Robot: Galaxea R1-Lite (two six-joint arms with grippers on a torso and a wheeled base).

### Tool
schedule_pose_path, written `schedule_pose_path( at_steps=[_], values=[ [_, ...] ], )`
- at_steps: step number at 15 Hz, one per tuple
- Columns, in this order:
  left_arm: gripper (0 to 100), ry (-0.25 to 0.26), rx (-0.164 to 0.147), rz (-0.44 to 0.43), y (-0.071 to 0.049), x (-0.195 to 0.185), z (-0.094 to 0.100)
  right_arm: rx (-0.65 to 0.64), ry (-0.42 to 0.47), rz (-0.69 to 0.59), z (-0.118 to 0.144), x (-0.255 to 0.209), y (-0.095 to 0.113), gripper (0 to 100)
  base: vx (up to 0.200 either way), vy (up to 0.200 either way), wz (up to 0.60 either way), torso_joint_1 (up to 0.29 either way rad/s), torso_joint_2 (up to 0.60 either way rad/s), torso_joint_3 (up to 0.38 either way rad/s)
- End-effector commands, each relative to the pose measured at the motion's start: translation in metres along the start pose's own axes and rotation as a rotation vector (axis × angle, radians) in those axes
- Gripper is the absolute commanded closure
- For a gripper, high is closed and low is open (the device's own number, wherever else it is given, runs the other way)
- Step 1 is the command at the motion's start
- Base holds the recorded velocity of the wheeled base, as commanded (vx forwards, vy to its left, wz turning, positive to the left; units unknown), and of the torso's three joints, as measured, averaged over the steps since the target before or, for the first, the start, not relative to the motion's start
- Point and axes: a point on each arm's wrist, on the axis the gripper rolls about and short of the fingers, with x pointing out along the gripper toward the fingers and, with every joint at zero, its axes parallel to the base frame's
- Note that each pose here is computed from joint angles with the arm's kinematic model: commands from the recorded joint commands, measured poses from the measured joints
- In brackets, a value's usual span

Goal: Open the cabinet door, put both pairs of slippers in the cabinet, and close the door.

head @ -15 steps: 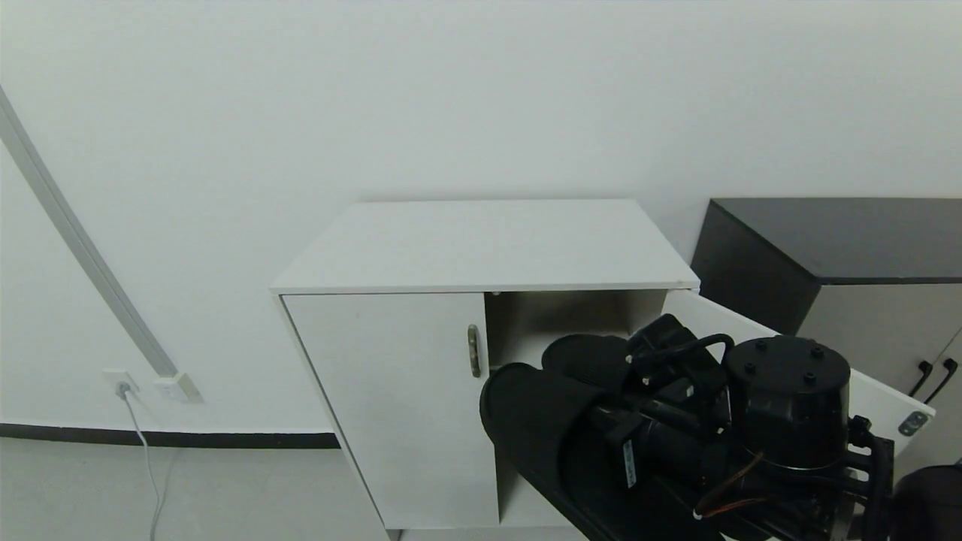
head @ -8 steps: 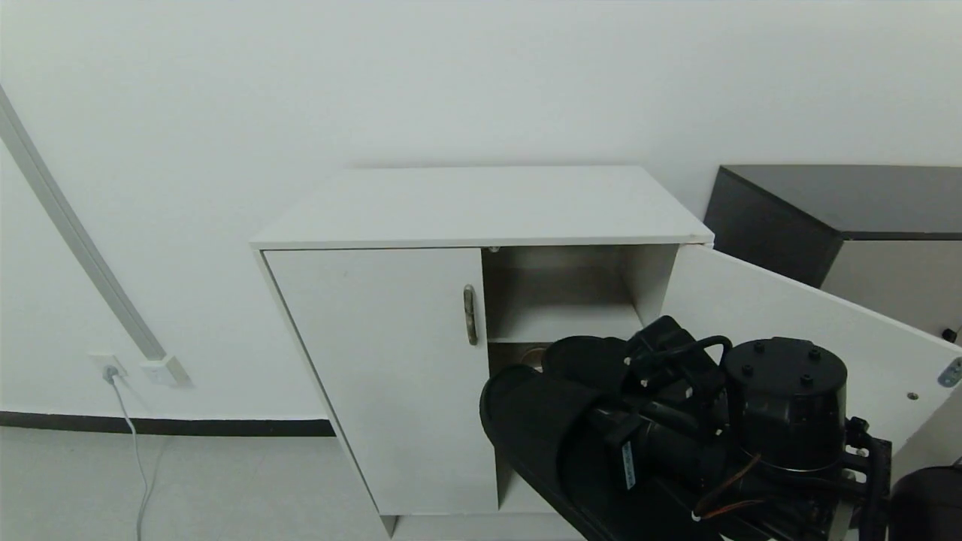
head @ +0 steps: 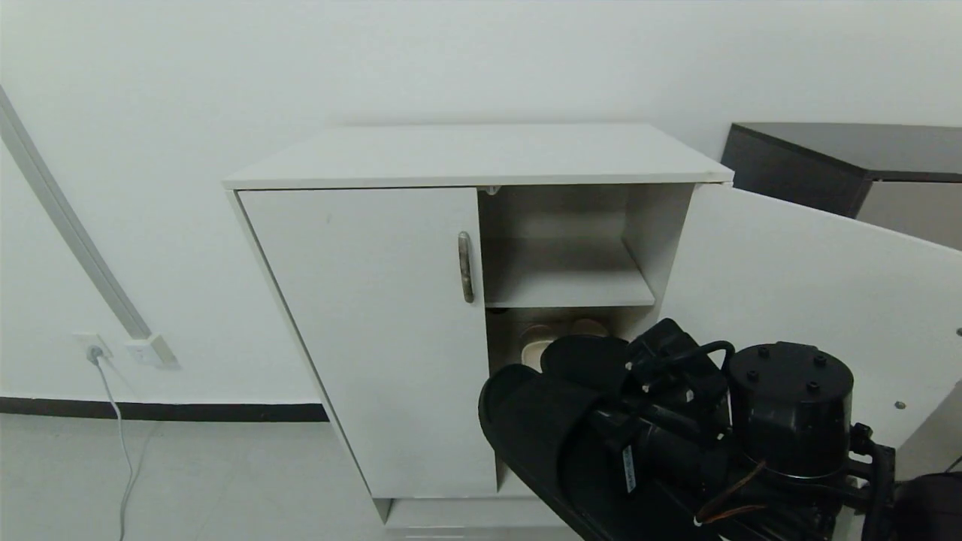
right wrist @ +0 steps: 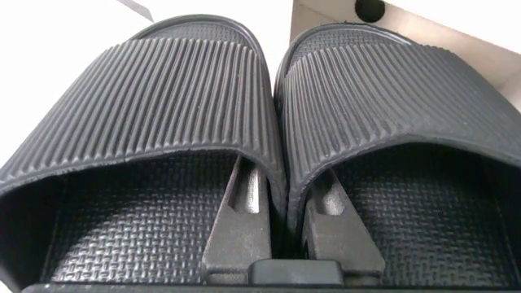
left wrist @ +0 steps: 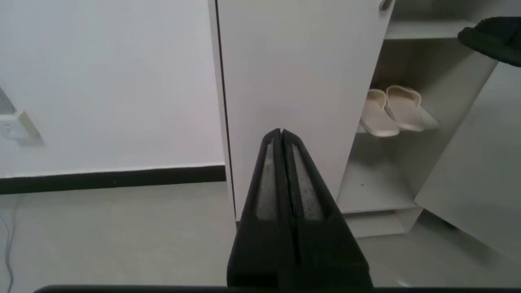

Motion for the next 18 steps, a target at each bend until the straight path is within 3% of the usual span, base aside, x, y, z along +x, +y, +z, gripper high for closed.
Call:
schedule_pose_path(
  at_steps=[1,8,16,18],
  values=[
    [100,0.0,0.0,0.001,0.0,0.0,-0.0001,-0.004,0.008,0.001,-0.0027,0.001,0.0002,100,0.0,0.0,0.0,-0.095,0.44,0.364],
    [100,0.0,0.0,-0.001,0.0,0.0,-0.0001,-0.006,0.017,0.005,-0.0063,0.0015,0.0014,100,0.0,0.0,0.0,-0.034,0.39,0.353],
    [100,0.0,0.0,-0.001,0.0,0.0,-0.0001,-0.01,0.011,0.015,-0.0078,-0.0001,0.0041,100,0.0,0.0,0.0,0.0,0.02,0.018],
    [100,0.0,0.0,0.001,0.0,0.0,-0.0001,-0.011,0.017,0.018,-0.0109,0.0022,0.0049,100,0.0,0.0,-0.6,0.002,0.0,0.007]
  ],
)
